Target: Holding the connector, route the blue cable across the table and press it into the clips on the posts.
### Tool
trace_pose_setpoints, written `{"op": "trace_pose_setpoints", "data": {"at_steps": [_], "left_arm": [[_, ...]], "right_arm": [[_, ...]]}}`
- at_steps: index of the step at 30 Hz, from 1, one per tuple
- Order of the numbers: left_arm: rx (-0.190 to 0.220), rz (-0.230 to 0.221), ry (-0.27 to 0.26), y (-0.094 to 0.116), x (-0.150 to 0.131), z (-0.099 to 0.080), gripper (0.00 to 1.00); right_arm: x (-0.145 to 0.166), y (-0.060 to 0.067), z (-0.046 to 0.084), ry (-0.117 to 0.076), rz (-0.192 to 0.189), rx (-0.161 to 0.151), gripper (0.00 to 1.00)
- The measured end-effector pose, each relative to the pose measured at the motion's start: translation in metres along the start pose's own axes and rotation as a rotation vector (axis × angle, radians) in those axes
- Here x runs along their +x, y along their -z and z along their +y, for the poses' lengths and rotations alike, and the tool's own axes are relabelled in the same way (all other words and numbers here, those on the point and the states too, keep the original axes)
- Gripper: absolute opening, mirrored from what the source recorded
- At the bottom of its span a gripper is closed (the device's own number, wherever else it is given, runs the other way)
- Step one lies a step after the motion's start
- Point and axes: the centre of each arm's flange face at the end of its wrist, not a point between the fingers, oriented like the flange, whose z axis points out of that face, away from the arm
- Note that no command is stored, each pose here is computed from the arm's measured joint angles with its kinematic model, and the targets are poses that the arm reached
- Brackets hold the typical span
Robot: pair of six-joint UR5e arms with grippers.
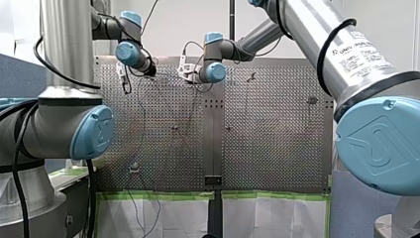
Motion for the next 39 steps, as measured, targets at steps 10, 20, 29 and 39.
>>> {"op": "trace_pose_setpoints", "data": {"at_steps": [10, 20, 29, 39], "left_arm": [[-0.015, 0.006, -0.007, -0.039, 0.011, -0.004, 0.99], [-0.027, -0.023, -0.007, -0.047, 0.012, -0.003, 0.99], [-0.039, -0.020, -0.003, -0.046, 0.012, -0.002, 0.15], [-0.092, 0.001, -0.007, -0.041, 0.019, 0.002, 0.01]], "right_arm": [[0.000, 0.000, 0.001, 0.000, -0.001, 0.000, 0.00], [-0.001, 0.001, 0.000, -0.001, -0.007, 0.001, 0.00], [-0.002, 0.001, 0.000, -0.001, -0.013, 0.000, 0.00], [-0.003, 0.002, 0.000, -0.001, -0.019, 0.000, 0.00]]}}
